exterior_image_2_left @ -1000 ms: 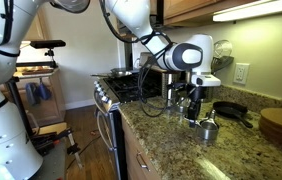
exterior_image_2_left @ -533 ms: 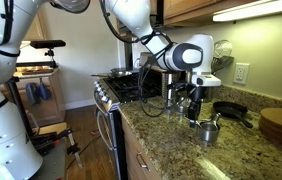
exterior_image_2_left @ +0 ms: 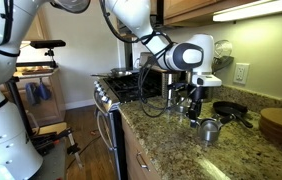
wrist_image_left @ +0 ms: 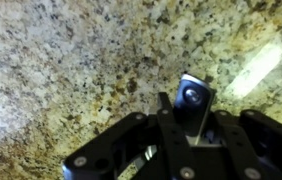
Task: Unstack the silver measuring cups
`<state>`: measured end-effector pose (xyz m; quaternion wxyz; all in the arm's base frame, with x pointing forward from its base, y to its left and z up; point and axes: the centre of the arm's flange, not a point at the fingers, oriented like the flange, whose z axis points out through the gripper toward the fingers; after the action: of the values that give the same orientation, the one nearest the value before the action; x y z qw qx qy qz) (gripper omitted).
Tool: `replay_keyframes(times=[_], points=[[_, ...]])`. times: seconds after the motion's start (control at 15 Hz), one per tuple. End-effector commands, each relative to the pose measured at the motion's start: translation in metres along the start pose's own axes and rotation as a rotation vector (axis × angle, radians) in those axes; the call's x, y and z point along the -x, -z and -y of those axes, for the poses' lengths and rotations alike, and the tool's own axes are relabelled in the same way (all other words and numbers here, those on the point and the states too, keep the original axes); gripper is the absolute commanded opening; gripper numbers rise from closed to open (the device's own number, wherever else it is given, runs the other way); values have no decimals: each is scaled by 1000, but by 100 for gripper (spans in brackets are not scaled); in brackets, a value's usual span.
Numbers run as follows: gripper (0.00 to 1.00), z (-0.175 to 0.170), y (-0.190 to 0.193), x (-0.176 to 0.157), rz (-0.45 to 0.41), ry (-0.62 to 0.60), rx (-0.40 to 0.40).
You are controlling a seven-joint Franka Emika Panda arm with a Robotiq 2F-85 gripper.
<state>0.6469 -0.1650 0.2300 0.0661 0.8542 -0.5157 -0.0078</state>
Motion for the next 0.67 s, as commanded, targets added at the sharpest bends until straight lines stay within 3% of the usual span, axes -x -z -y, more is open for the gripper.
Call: replay_keyframes(times=[0.0,0.47,0.6], points=[[49,-5,8,3,9,-3,-5],[93,-10,14,9,7,-10,-13],[100,-12,15,9,11,-15,-20]])
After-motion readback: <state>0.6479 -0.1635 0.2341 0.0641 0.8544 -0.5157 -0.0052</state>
